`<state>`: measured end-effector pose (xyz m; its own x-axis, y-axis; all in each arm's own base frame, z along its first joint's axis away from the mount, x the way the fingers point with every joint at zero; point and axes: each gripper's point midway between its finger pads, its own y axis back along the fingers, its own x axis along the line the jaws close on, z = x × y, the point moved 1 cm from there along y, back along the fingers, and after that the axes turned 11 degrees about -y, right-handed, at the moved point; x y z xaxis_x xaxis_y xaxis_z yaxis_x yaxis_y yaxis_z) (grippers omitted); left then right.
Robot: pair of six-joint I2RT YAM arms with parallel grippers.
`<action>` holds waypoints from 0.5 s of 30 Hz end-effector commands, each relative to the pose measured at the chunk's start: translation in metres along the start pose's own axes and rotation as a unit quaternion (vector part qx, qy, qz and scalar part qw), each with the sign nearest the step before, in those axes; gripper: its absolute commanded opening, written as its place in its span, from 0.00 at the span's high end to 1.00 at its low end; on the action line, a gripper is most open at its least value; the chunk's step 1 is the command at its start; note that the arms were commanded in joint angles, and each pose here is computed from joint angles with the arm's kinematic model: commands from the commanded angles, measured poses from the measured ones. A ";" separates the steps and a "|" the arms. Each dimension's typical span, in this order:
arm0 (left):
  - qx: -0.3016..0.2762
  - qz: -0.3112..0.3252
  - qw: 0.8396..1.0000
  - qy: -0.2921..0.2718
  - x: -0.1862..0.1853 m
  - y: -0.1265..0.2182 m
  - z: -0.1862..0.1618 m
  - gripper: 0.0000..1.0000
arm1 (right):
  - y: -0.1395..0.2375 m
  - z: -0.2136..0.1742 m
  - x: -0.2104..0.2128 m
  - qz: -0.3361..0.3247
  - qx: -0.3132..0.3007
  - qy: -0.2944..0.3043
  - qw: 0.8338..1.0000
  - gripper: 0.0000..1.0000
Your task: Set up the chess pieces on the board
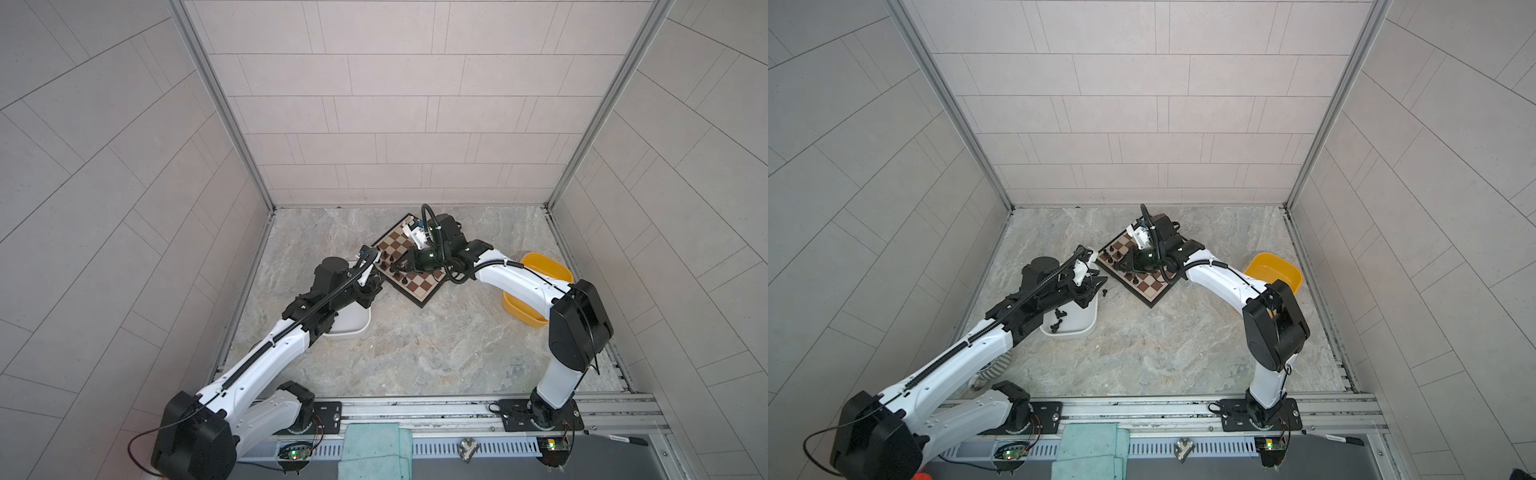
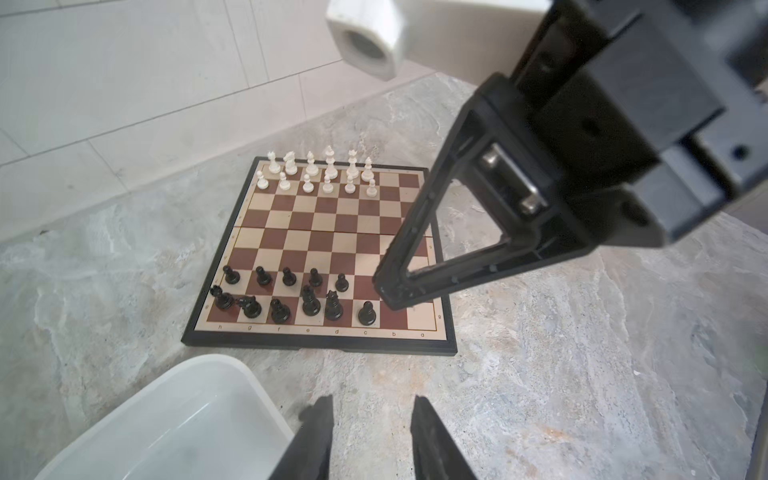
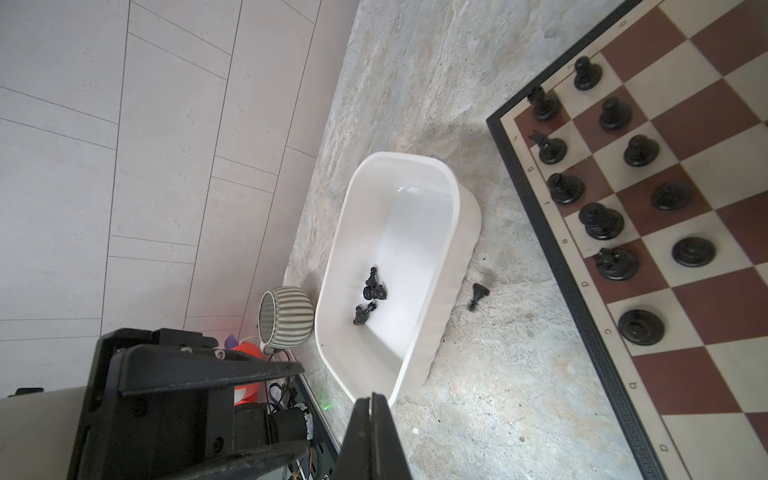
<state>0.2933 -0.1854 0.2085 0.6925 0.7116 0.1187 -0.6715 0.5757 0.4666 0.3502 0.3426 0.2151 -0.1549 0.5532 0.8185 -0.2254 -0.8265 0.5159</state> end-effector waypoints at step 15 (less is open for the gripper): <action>0.280 -0.049 0.943 0.171 -0.021 -0.023 -0.043 0.54 | 0.026 -0.018 -0.048 -0.093 -0.022 0.016 0.995 0.66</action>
<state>0.3106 -0.1910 0.1845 0.5672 0.8154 -0.1156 -0.4806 0.4417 0.7576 0.3353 0.3122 0.1674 -0.1113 0.6792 0.7255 -0.2347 -0.7273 0.6449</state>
